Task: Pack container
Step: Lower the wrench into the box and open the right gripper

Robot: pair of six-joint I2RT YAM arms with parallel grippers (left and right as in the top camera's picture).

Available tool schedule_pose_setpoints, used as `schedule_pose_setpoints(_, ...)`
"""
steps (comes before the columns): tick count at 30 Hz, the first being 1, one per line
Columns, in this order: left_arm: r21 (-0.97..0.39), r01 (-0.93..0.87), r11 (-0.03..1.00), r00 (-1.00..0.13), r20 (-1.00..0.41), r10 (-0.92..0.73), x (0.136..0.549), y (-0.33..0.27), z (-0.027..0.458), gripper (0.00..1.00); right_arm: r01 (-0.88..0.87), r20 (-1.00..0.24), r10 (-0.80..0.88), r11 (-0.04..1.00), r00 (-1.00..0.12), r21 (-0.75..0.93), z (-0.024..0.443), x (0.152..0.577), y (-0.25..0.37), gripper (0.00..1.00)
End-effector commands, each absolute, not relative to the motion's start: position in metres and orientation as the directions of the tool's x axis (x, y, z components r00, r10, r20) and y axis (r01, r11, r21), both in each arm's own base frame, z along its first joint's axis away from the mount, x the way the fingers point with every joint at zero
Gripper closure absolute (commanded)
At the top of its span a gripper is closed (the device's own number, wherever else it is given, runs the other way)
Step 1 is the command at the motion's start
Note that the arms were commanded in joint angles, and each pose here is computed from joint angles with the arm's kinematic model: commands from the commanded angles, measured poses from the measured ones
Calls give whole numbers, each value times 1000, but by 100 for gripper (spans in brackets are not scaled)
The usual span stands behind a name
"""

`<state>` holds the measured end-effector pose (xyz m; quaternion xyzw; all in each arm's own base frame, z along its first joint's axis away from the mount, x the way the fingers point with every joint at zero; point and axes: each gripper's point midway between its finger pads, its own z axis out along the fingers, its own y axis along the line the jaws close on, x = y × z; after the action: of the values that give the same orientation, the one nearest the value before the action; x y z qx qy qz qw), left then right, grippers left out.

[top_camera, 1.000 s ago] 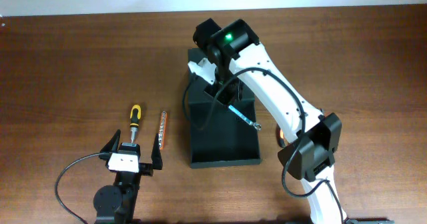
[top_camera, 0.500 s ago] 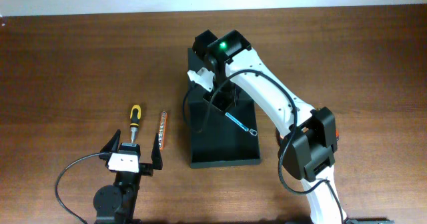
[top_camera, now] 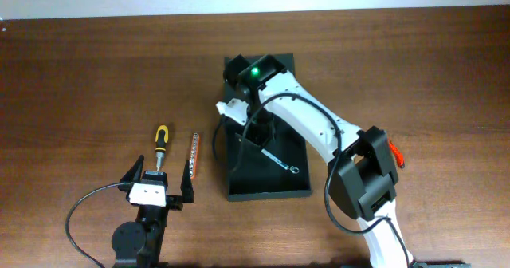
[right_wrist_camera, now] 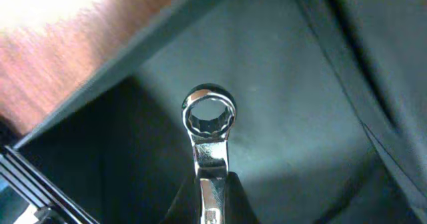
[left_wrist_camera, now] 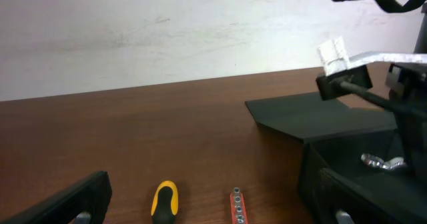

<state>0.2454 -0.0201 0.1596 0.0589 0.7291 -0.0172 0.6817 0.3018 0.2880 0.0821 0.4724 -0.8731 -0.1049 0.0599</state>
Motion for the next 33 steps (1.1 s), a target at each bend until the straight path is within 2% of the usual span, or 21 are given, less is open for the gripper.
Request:
schedule_pose_setpoints(1,67,112,991,-62,-995,74,245,-20,159,1,-846,-41,-867,472,-496,250,91,293,301,96)
schedule_pose_setpoints(19,67,112,991,-62,-995,74,245,-20,159,1,-856,-80,-867,464,-491,228,88,302,309,96)
schedule_pose_setpoints(33,67,112,991,-62,-995,74,245,-20,159,1,-849,-38,-856,505,-516,152,78,312,298,96)
